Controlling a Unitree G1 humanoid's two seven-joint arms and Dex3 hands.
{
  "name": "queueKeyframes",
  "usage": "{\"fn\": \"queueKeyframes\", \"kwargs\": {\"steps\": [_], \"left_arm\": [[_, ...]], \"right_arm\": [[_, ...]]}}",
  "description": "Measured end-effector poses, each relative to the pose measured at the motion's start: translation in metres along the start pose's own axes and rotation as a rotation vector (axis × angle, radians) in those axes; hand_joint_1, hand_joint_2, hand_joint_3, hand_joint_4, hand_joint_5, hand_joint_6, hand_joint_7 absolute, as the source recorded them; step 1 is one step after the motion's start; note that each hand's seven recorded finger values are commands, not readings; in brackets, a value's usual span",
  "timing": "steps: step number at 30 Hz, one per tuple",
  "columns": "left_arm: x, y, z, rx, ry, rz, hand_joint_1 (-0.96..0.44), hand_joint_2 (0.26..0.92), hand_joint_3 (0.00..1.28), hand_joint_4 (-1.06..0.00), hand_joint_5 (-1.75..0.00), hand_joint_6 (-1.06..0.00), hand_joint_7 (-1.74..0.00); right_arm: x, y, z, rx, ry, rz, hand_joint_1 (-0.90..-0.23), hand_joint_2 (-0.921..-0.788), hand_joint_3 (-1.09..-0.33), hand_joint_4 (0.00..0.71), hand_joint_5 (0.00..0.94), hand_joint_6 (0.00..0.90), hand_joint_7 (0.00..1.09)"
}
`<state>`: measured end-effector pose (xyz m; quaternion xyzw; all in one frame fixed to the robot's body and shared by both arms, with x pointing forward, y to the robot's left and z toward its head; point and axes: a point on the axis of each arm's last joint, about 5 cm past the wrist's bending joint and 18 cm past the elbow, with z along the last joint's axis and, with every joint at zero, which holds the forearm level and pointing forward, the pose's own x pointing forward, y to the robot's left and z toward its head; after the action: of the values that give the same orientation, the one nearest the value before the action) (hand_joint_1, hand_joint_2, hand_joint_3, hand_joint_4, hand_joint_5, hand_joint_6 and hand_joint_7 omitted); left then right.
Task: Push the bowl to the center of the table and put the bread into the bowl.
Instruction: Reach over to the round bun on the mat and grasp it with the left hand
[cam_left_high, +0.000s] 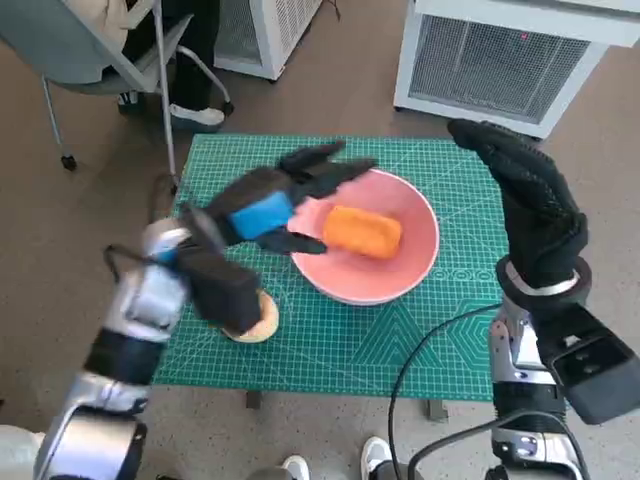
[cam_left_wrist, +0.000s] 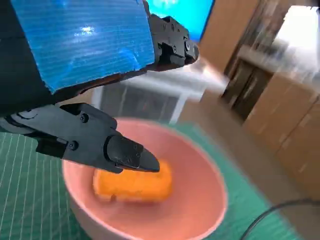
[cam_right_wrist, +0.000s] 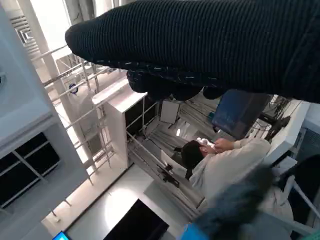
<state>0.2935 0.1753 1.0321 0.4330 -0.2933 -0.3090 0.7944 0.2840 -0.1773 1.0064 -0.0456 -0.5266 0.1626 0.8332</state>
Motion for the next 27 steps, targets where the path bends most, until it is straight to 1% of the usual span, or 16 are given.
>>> {"fn": "queueKeyframes", "kwargs": {"steps": [6,11,15,20,27], "left_arm": [[-0.034,0.006,0.004,0.04,-0.014,0.076,-0.36,0.865,0.0,-0.24,-0.02,-0.35,-0.05],[-0.063,0.01,0.002,0.062,0.031,0.092,-0.35,0.871,0.0,-0.26,-0.01,-0.38,-0.05],[-0.083,0.008,-0.001,0.055,0.086,0.073,-0.36,0.875,0.0,-0.27,-0.01,-0.39,-0.04],[-0.099,0.0,-0.003,0.03,0.139,0.027,-0.38,0.878,0.0,-0.27,-0.01,-0.4,-0.04],[-0.111,-0.011,-0.005,0.002,0.186,-0.032,-0.39,0.877,0.0,-0.27,0.0,-0.41,-0.03]], "right_arm": [[-0.0006,0.0,0.001,0.005,0.002,-0.001,-0.591,-0.921,-0.752,0.255,0.0,0.004,0.64],[-0.0005,0.0,0.002,0.016,-0.004,-0.009,-0.587,-0.921,-0.752,0.254,0.0,0.001,0.64],[-0.0005,0.0,0.002,0.02,-0.003,-0.011,-0.589,-0.921,-0.751,0.254,0.0,0.0,0.65],[-0.0006,0.0,0.002,0.025,0.002,-0.004,-0.59,-0.921,-0.75,0.254,0.0,-0.001,0.65],[-0.0018,0.0,0.0,0.031,0.014,0.003,-0.597,-0.921,-0.749,0.256,0.001,0.0,0.65]]}}
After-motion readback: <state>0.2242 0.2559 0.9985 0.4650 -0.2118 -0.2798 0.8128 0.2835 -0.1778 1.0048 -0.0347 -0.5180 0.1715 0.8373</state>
